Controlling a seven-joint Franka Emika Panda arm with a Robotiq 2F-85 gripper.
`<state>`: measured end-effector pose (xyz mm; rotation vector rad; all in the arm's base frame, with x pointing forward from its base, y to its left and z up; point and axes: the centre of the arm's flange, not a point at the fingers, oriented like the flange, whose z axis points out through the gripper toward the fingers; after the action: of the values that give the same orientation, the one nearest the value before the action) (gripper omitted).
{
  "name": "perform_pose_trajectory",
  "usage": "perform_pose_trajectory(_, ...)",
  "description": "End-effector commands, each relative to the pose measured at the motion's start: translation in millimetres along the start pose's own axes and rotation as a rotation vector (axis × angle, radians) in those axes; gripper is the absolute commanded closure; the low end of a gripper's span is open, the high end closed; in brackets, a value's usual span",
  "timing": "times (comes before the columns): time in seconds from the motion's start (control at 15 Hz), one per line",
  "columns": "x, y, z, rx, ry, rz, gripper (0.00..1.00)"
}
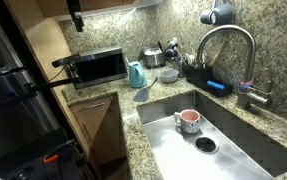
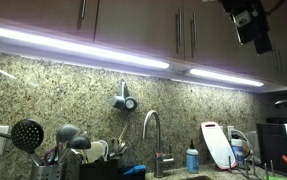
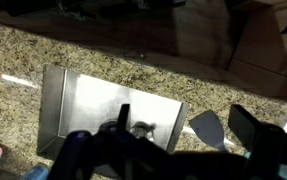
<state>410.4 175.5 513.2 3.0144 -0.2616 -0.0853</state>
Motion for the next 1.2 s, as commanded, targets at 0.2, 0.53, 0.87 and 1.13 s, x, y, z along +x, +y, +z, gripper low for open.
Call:
perform_pose_trajectory(0.2, 0.1, 0.2, 0.4, 0.000, -0.001, 0.000, 0.00)
perform_pose_trajectory(0.53, 10.8, -4.3, 0.2, -0.079, 0.025, 0.042, 0.00)
perform_pose_trajectory(0.87, 31.1, -31.2, 24.1, -0.216, 0.150, -0.093, 0.00)
perform_pose_trajectory(1.13, 46.2, -62.8, 44.1, -0.169, 0.211, -0.252, 0.00)
